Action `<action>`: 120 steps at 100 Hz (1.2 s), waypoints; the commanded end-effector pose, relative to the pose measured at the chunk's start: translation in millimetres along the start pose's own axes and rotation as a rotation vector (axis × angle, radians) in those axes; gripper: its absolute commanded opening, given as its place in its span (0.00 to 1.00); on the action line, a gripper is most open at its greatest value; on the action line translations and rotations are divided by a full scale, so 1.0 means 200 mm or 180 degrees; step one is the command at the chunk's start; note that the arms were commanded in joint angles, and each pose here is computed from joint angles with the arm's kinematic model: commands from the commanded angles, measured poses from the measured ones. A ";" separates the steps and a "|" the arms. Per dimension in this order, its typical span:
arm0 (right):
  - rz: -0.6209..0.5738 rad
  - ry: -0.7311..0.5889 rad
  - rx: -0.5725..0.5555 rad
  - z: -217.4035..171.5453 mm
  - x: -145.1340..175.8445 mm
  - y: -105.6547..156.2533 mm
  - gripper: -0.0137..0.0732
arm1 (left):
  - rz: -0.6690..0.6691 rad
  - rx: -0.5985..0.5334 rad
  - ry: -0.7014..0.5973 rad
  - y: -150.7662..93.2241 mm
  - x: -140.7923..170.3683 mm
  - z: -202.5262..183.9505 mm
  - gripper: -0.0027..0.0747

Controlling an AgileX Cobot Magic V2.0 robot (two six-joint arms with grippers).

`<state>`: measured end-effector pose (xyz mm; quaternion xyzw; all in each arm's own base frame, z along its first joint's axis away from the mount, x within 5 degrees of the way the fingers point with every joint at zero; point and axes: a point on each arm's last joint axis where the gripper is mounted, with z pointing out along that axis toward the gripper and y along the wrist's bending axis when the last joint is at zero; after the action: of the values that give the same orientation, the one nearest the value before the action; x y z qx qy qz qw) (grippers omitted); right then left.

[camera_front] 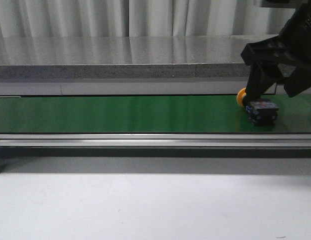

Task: Move button from left to right
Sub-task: 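Lower the right gripper onto the button at the belt's end, grasp, then carry the button with the right gripper into the green tray, release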

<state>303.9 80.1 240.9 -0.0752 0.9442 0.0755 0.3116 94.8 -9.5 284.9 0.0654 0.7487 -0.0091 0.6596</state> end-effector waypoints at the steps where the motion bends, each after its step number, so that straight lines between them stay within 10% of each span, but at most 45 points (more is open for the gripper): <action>1: -0.0038 -0.0411 -0.0023 -0.06 -0.10 0.01 0.74 | -0.0032 -0.0025 -0.0338 0.01 -0.08 0.00 0.04; 22: -0.0084 -0.0166 0.0022 0.05 -0.06 0.00 0.70 | -0.0032 -0.0025 -0.0338 0.01 -0.08 0.00 0.04; 48: -0.0088 -0.0179 0.0013 0.01 -0.08 0.01 0.30 | -0.0032 -0.0025 -0.0338 0.01 -0.08 0.00 0.04; 70: -0.0172 -0.0452 0.0108 -0.16 -0.20 -0.03 0.28 | -0.0032 -0.0025 -0.0338 0.01 -0.08 0.00 0.04; 120: 0.0381 -0.0486 0.1326 -0.44 -0.19 -0.70 0.28 | -0.0032 -0.0025 -0.0338 0.01 -0.08 0.00 0.04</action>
<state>314.7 -44.5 291.9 0.0284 0.9408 -0.0661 0.3312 94.8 -9.5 284.9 0.0654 0.7487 -0.0091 0.6596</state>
